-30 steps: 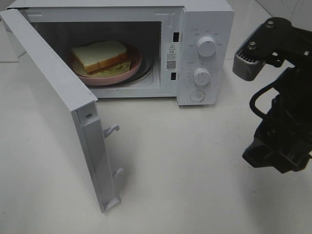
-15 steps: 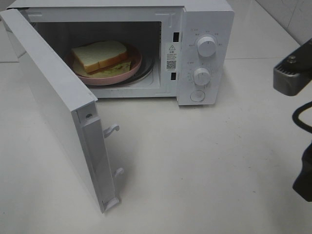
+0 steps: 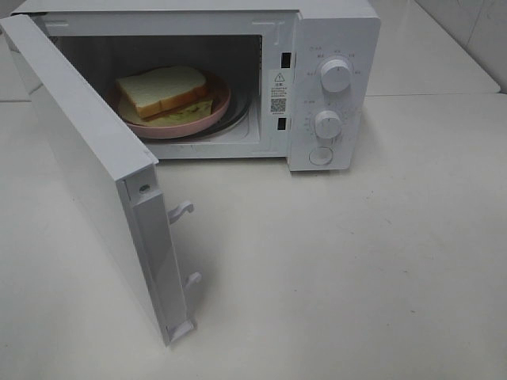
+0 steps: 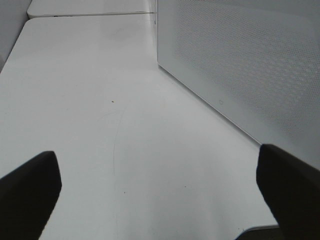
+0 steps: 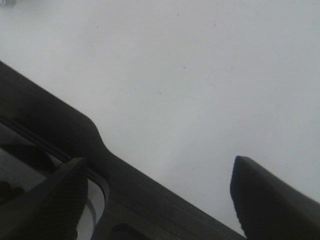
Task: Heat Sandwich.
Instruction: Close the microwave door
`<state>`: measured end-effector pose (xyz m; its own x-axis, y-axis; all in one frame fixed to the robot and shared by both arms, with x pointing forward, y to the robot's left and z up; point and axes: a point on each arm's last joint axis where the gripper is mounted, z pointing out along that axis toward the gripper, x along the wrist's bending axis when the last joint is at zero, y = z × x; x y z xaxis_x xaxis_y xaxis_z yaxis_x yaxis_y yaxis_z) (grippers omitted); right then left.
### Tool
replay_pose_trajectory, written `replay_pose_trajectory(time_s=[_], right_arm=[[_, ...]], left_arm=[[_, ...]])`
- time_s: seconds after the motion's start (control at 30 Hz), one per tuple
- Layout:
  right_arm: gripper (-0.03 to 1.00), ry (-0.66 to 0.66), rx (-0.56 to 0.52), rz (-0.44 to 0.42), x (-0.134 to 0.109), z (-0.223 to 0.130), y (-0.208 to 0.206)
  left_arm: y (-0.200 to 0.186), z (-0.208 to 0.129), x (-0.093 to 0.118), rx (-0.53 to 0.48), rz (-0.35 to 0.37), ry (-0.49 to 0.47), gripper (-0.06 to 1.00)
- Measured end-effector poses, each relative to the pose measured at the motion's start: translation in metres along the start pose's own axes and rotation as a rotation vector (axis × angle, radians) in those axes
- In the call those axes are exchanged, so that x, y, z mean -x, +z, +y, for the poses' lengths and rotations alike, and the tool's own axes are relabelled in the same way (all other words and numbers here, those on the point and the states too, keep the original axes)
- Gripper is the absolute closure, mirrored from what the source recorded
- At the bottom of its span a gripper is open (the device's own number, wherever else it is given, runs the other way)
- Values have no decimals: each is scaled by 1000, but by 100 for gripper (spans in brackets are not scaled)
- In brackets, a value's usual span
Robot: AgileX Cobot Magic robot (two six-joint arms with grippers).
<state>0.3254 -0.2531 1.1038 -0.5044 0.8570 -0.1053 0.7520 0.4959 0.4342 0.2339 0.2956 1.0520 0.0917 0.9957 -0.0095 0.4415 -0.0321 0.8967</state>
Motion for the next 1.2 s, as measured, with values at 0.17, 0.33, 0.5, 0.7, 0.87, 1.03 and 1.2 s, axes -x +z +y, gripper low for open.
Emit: replay_pose_trajectory(time_s=[0.17, 0.33, 0.5, 0.7, 0.87, 1.03, 1.2], right_arm=[[20, 160, 115, -78, 14, -23, -22], [20, 263, 206, -139, 16, -49, -33], [20, 355, 247, -185, 11, -76, -28], [20, 431, 290, -197, 2, -99, -15], [20, 483, 366, -216, -5, -112, -1], [20, 530, 473, -263, -12, -122, -3], [20, 556, 520, -300, -13, -123, 2]], left_arm=[[0, 0, 0, 0, 0, 0, -4], [0, 0, 0, 0, 0, 0, -4], [0, 0, 0, 0, 0, 0, -4], [0, 0, 0, 0, 0, 0, -4], [0, 0, 0, 0, 0, 0, -4], [0, 0, 0, 0, 0, 0, -4], [0, 0, 0, 0, 0, 0, -4]])
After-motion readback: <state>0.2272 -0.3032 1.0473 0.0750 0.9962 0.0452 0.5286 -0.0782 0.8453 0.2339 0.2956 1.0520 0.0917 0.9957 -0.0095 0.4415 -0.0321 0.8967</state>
